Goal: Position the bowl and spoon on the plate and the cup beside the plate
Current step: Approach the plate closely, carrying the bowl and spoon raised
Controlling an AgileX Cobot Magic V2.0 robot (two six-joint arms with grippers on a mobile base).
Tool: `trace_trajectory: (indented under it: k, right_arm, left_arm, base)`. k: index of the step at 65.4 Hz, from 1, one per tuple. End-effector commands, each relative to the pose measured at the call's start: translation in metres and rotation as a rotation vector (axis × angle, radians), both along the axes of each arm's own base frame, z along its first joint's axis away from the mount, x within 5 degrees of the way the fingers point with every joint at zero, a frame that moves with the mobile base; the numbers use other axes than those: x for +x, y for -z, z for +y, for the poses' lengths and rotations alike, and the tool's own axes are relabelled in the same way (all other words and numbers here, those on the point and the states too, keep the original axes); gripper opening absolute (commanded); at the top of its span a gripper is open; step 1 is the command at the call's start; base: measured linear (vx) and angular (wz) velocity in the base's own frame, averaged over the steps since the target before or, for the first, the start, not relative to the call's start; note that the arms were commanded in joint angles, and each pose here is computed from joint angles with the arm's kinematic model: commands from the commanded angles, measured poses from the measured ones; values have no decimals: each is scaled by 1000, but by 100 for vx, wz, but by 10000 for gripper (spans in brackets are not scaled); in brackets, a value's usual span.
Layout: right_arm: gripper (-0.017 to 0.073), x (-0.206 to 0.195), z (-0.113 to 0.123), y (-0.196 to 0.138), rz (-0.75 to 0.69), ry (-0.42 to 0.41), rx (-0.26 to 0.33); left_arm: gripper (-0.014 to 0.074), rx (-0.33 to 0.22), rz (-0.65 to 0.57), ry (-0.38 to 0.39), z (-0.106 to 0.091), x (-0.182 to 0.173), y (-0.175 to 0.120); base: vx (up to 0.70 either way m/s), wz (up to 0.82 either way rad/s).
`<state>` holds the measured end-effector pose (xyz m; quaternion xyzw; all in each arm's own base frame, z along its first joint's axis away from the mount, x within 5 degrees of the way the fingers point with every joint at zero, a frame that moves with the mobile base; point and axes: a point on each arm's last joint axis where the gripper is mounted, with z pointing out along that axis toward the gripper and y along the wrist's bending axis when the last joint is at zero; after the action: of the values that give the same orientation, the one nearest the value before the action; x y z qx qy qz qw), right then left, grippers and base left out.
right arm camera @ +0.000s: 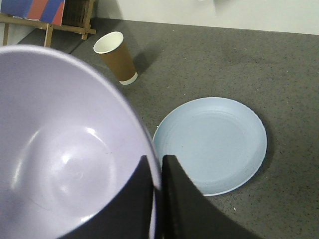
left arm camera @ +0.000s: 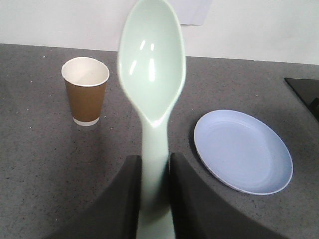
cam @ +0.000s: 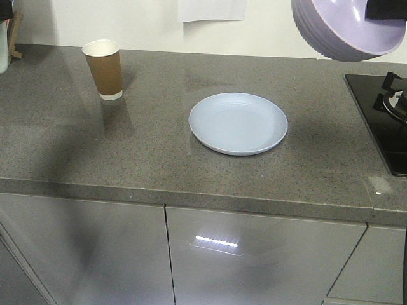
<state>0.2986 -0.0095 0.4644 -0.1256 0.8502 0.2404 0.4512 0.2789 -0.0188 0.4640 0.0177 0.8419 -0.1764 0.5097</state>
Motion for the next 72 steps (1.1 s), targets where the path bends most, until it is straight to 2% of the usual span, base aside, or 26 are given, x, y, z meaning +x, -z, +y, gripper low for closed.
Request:
trace_trajectory:
  k: [1,72]
  right_arm:
    - [-5,-11,4,-22,-99,9,37]
    - [-5,-11,4,-22,-99,9,37]
  left_arm:
    - [-6,-32,-107,-15,-1,-9,-21]
    - [-6,-32,-107,-15,-1,-9,-21]
  base:
    - [5,-3]
    - [3,-2]
